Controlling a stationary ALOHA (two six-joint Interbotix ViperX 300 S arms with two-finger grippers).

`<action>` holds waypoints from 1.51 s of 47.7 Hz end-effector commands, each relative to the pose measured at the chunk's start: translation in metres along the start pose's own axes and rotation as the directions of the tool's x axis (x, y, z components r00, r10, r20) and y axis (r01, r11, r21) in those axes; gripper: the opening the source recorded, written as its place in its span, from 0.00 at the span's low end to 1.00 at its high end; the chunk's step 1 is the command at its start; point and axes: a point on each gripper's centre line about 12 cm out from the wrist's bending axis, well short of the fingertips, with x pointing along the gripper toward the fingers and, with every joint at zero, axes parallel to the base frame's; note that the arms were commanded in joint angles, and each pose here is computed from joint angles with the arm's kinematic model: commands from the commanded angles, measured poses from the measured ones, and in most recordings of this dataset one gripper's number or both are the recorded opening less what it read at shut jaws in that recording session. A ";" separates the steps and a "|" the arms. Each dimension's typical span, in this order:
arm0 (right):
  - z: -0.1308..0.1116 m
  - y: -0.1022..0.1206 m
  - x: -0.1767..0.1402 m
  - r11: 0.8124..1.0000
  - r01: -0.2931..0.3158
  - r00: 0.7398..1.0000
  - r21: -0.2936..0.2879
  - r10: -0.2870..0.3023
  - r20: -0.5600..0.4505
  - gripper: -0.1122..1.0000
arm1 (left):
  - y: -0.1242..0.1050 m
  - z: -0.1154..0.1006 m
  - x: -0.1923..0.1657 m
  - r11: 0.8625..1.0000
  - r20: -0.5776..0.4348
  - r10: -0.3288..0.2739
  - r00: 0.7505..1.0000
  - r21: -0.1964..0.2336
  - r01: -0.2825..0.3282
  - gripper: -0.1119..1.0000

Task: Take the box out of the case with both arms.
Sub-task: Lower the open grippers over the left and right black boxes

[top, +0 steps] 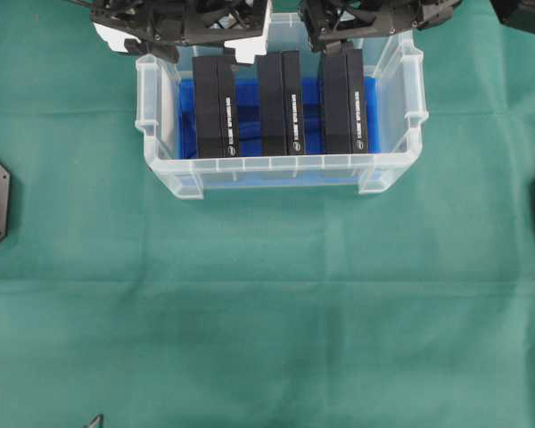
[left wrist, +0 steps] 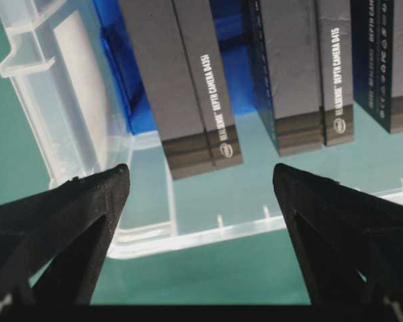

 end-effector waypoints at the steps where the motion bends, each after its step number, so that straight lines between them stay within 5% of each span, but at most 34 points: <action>1: 0.001 0.004 -0.013 0.999 -0.038 0.999 -0.001 0.038 0.018 0.95 | -0.004 0.000 -0.012 0.999 0.020 -0.035 0.999 0.005 0.035 0.91; 72: 0.000 0.006 -0.013 0.999 -0.047 0.999 -0.010 0.047 0.021 0.95 | -0.011 0.000 -0.002 1.000 0.013 -0.020 1.000 0.012 0.020 0.91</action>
